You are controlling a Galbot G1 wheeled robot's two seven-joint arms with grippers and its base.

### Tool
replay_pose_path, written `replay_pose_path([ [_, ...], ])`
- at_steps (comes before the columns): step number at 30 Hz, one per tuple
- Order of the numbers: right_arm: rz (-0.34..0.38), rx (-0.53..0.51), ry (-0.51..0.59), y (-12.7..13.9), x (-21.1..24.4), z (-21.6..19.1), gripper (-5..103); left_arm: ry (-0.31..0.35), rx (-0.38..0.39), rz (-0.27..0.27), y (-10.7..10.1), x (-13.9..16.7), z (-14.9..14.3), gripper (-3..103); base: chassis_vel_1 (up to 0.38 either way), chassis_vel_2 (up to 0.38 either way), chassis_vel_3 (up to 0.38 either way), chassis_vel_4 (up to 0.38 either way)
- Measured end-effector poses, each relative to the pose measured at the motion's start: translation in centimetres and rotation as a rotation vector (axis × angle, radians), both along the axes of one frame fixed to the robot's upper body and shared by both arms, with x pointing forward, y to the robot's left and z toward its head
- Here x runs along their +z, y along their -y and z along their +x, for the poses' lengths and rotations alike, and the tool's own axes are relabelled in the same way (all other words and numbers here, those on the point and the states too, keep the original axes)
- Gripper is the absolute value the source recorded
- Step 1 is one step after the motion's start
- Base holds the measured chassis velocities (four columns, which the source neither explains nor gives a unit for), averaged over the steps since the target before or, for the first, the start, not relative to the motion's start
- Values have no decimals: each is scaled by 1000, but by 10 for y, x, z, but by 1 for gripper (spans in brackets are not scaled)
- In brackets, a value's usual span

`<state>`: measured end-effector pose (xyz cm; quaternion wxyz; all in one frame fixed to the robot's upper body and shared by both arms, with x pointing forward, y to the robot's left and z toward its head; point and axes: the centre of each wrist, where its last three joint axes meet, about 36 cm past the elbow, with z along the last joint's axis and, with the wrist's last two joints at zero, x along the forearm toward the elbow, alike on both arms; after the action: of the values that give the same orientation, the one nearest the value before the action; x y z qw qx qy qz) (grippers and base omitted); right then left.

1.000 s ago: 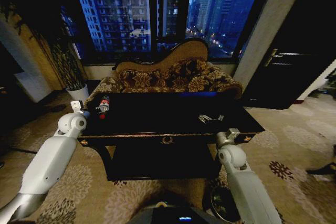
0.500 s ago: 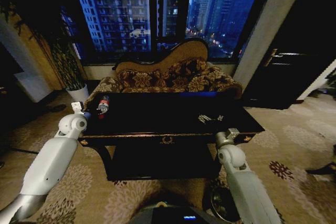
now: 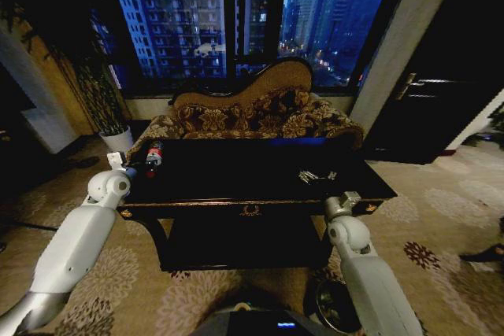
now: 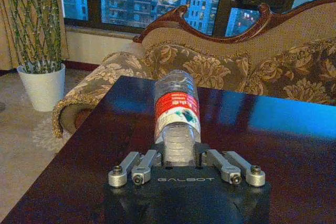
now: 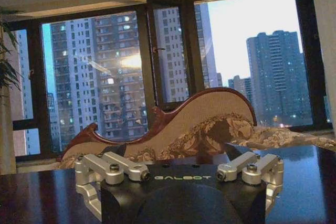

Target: Move to the front of the table and place the trash on the table into the trash bin.

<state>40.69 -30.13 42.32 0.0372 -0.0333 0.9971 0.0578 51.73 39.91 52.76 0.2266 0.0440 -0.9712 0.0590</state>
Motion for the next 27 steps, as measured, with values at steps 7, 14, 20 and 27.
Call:
replay_pose_path([
  [7,9,-3,5,-1,0,-3,100,195,-101,55,0,7,-12,26,0,0,0,0],
  [14,47,56,-5,-18,12,-15,100,486,-343,244,3,12,-45,26,0,0,0,0],
  [20,114,134,-42,-36,15,-36,100,553,-474,265,24,10,-74,26,0,0,0,0],
  [27,351,267,-90,-49,51,-58,100,607,-560,272,59,21,-119,26,0,0,0,0],
])
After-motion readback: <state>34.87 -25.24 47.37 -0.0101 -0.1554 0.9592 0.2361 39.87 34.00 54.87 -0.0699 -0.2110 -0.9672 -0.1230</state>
